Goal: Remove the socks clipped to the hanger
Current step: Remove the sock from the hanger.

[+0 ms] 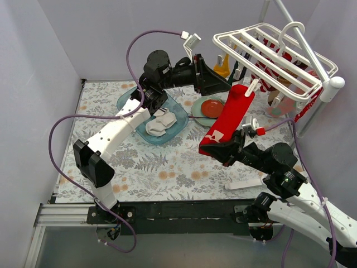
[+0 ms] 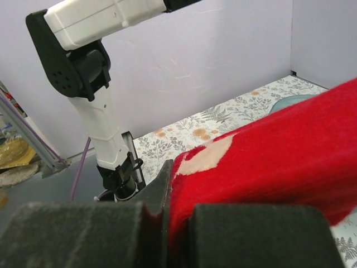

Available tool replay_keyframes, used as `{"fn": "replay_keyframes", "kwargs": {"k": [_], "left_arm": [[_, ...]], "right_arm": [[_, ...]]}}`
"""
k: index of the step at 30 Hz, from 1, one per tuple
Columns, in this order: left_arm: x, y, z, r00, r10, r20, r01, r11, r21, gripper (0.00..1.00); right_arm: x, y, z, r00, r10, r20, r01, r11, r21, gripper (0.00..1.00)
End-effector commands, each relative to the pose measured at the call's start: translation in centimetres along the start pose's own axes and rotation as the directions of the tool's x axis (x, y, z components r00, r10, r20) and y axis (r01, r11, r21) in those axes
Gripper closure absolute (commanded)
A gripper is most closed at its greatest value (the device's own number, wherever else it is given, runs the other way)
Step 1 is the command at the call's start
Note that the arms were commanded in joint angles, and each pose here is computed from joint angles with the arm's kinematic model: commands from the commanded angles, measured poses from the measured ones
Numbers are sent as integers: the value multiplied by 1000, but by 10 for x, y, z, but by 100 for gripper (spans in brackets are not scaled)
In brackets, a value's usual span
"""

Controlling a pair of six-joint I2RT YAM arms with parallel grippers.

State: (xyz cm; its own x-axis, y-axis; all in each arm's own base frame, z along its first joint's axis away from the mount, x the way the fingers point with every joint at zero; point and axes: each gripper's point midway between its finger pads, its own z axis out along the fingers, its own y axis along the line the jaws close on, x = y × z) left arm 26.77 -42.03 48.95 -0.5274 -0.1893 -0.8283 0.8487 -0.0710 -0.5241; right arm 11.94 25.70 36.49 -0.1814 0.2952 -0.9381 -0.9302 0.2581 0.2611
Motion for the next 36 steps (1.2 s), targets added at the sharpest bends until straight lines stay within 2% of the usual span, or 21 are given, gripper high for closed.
{"fn": "replay_keyframes", "kwargs": {"k": [1,13,26,36], "left_arm": [[-4,-14,5,1000,-15,1,15,1000,6,18],[5,-36,34,993,-113,-18,115,986,123,19],[9,-38,50,979,-206,-7,205,971,124,20],[7,-44,57,964,-267,-14,266,951,161,24]], "right_arm": [[-15,18,-1,999,-8,46,11,997,-82,99],[-11,29,-3,1000,0,22,3,990,-144,99],[-4,35,-3,1000,8,1,-8,982,-187,99],[2,38,-2,1000,9,-18,-12,977,-212,99]]}}
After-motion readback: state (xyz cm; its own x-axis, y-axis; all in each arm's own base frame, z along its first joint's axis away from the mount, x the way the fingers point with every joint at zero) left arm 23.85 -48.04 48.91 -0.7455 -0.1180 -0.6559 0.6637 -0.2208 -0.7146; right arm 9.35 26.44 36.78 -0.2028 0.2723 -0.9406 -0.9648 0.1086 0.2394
